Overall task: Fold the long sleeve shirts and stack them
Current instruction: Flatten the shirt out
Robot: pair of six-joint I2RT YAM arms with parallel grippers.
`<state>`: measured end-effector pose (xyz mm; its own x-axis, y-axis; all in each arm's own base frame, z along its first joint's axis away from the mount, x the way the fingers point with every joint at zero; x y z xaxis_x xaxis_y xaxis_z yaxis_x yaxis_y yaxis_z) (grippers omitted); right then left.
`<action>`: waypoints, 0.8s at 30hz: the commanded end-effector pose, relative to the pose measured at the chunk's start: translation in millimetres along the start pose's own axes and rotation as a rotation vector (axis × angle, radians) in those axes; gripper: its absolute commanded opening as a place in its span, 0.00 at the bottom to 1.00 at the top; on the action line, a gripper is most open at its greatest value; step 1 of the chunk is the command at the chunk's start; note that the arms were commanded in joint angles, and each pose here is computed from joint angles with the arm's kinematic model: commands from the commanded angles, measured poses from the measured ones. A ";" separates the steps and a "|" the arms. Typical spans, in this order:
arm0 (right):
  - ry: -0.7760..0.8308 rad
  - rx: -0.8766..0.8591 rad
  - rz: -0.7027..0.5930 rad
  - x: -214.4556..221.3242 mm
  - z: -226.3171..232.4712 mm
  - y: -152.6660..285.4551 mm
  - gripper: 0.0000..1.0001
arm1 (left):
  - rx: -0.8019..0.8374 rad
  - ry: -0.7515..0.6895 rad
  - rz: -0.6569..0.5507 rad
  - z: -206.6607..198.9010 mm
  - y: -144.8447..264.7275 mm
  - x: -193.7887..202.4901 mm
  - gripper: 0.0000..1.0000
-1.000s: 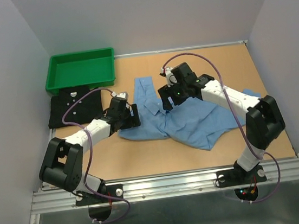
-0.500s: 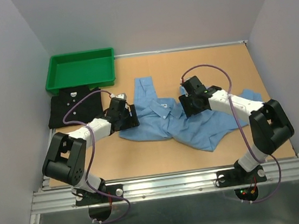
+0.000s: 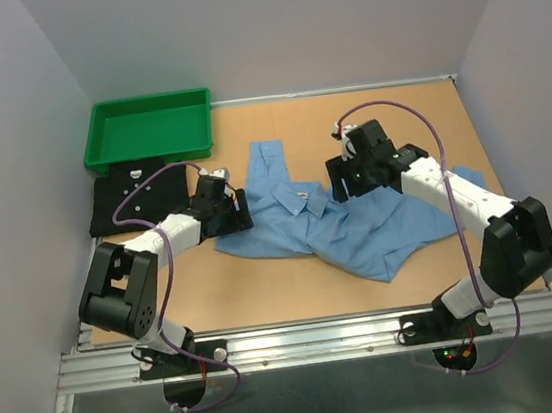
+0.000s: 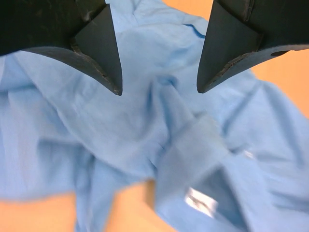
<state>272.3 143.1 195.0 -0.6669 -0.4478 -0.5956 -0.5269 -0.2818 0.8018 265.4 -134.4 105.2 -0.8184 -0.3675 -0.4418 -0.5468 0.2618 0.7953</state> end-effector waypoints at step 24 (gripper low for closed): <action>0.067 -0.321 -0.081 -54.9 15.8 -94.3 0.27 | 0.105 -0.013 0.014 -8.2 12.6 0.8 0.83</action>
<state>342.7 203.1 136.4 -0.6525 -0.4857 -0.5817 -0.3299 -0.5089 0.7951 257.9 -137.0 124.1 -0.8198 -0.3522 -0.4515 -0.5626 0.3487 0.7496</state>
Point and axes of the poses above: each gripper's point midway between its finger pads, its own y axis back along the fingers, its own z axis along the line the jaws close on, x = y × z, the point moved 9 cm from there along y, back along the fingers, and after that the axes turned 15 degrees about y, right-handed, at the moved point
